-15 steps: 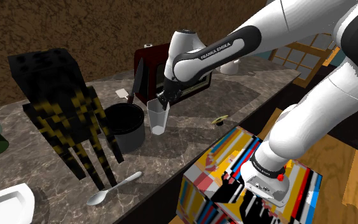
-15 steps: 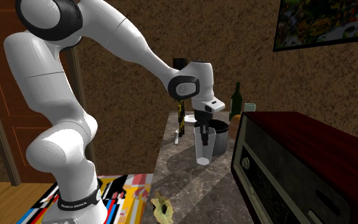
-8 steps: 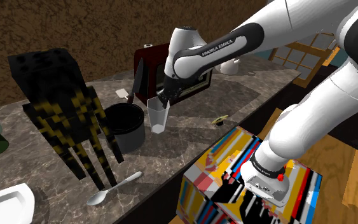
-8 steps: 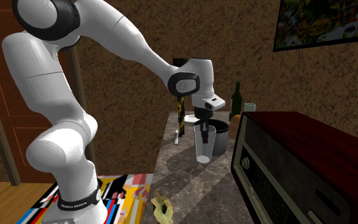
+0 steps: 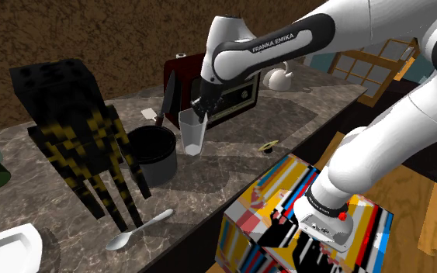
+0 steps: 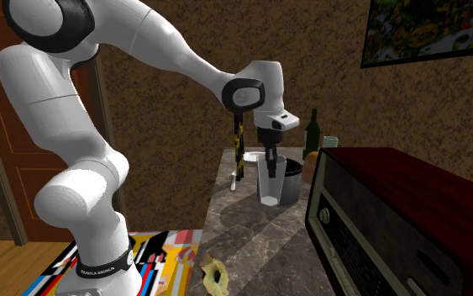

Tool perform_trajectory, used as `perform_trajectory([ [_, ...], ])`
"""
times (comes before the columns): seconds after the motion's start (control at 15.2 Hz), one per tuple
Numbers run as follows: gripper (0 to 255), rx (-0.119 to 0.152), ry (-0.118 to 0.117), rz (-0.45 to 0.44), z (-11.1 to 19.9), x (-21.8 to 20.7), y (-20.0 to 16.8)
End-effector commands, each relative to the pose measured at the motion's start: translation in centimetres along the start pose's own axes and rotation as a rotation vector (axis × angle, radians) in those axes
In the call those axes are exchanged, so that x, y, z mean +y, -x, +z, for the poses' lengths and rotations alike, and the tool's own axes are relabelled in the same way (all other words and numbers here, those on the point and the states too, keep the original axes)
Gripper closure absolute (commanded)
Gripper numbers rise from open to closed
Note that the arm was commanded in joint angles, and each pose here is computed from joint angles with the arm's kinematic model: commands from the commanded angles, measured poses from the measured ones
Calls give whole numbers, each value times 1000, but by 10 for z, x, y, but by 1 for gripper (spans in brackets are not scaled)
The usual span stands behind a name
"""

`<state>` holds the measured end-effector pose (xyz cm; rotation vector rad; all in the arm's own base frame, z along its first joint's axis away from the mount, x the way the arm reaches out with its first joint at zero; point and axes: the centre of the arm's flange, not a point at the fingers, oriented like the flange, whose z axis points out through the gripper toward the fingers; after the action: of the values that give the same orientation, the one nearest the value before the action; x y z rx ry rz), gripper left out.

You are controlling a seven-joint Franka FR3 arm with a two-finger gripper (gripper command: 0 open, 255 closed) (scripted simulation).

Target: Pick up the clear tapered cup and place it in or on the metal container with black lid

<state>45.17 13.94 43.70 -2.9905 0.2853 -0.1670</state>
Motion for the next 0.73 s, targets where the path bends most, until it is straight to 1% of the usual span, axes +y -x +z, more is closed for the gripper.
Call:
perform_trajectory([
  [0.0,255,0,0,0,-11,-3,0],
  [0.66,255,0,0,0,-63,-10,-5],
])
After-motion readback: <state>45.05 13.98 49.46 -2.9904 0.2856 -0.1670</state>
